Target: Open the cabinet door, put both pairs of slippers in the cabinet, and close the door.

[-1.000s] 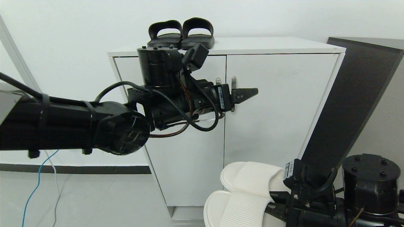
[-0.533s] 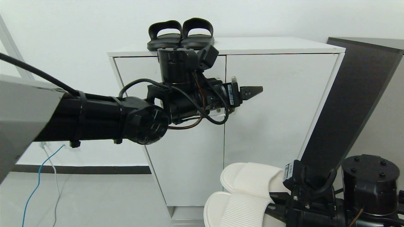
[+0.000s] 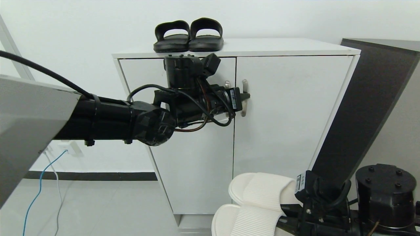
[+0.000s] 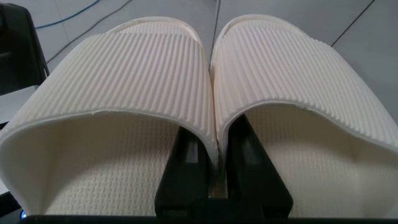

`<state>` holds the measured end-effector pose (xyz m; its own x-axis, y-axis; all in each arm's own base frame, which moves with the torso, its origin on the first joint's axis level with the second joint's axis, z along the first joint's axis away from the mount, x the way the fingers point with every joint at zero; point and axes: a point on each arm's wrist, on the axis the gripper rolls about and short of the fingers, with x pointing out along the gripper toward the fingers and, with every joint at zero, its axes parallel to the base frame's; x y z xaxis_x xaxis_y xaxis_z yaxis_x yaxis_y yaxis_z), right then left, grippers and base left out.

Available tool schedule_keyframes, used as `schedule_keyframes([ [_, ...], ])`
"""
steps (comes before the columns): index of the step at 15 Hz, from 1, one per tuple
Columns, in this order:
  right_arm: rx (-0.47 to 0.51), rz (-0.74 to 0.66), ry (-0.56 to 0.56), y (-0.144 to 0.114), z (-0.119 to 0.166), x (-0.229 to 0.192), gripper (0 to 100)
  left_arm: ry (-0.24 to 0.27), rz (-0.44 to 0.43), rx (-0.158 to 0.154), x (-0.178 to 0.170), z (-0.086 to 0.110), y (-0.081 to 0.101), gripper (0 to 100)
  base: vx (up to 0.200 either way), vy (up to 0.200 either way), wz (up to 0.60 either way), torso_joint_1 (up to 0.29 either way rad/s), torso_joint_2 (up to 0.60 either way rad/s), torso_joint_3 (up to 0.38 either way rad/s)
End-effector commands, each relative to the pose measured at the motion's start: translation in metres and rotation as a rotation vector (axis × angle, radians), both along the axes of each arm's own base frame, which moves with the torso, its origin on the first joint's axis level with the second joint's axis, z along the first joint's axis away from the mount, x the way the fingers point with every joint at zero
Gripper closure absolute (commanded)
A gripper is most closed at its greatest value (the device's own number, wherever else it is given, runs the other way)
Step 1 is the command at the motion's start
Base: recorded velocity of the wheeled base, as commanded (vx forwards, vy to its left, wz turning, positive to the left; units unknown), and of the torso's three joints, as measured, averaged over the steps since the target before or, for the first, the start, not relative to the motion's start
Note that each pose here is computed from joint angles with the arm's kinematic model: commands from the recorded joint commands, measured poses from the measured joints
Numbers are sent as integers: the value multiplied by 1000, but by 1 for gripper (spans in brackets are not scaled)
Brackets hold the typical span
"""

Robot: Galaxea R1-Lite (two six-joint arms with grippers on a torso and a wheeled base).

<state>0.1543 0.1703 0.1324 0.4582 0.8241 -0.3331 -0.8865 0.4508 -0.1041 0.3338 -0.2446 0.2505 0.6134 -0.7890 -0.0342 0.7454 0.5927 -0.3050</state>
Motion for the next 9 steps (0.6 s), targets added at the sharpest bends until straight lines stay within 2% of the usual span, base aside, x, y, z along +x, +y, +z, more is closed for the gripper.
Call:
schedule_keyframes([
  [1, -2, 8, 2, -1, -1, -3, 100, -2, -4, -3, -10, 5, 6, 100, 0, 0, 0, 0, 0, 0],
  [4, -2, 25, 2, 0, -1, -8, 100, 12, -29, 11, -33, 6, 11, 100, 0, 0, 0, 0, 0, 0],
  [9, 2, 38, 2, -2, 0, -11, 100, -2, -48, 3, -67, 20, 28, 100, 0, 0, 0, 0, 0, 0],
])
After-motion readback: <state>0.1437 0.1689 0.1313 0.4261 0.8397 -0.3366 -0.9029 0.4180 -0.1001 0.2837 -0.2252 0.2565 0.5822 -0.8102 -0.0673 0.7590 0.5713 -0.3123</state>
